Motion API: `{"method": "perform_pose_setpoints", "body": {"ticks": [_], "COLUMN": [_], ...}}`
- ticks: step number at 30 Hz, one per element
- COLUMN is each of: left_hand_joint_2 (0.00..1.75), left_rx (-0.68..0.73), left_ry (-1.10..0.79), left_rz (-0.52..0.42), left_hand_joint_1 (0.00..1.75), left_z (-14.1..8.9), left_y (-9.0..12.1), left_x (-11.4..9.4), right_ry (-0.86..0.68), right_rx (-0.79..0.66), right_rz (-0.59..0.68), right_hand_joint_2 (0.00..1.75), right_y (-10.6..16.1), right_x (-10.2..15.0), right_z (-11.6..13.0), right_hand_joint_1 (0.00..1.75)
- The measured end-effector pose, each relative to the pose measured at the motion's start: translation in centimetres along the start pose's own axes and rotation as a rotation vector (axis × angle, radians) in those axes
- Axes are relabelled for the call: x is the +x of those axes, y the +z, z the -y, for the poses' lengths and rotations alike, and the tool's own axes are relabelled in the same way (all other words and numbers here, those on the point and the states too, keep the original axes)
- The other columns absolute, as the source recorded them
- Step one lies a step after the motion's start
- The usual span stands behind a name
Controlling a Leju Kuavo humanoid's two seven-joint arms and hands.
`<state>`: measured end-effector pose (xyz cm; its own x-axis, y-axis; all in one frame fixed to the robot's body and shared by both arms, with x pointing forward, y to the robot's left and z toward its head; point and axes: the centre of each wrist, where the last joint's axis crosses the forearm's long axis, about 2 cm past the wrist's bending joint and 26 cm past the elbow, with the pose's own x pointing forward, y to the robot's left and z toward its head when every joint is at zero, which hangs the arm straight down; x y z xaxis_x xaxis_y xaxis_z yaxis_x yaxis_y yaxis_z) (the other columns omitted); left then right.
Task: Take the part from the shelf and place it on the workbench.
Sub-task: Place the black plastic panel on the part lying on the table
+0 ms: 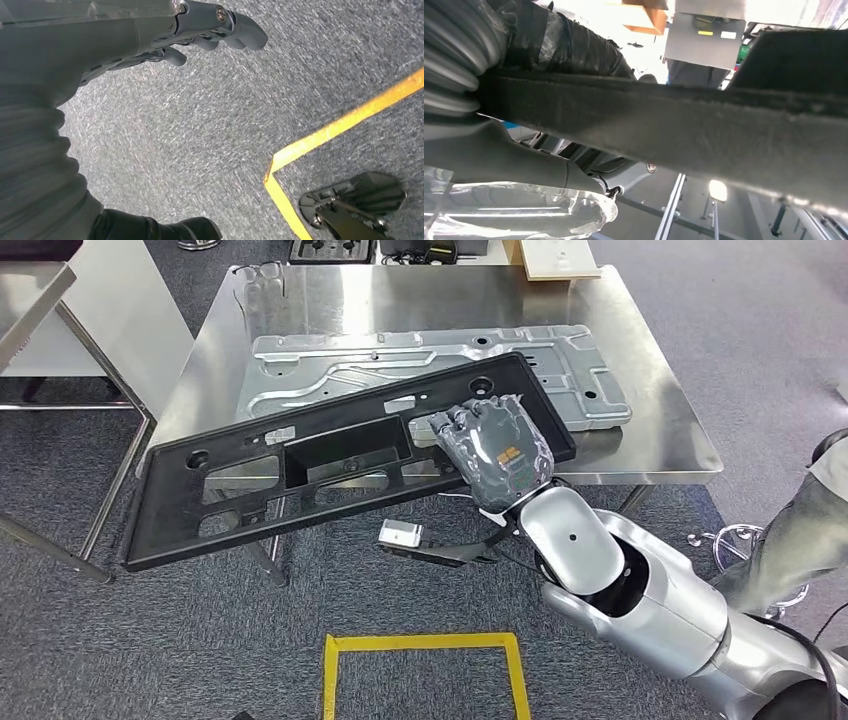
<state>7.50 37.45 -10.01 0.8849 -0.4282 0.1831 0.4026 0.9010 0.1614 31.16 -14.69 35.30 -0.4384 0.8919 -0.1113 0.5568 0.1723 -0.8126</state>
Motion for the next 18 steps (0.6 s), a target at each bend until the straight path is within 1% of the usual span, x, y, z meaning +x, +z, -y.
{"method": "perform_pose_setpoints", "body": {"ticks": [18], "left_hand_joint_2": [1.75], "left_rx": [-0.02], "left_ry": [0.007], "left_rz": [-0.012], "left_hand_joint_1": [0.0], "left_z": [0.14], "left_y": [0.01], "left_x": [-0.16], "right_ry": [0.001], "right_rx": [0.005], "right_rz": [-0.004], "right_hand_joint_2": [1.75], "right_y": [0.27], "right_x": [-0.3], "right_z": [-0.23], "right_hand_joint_1": [1.75]}}
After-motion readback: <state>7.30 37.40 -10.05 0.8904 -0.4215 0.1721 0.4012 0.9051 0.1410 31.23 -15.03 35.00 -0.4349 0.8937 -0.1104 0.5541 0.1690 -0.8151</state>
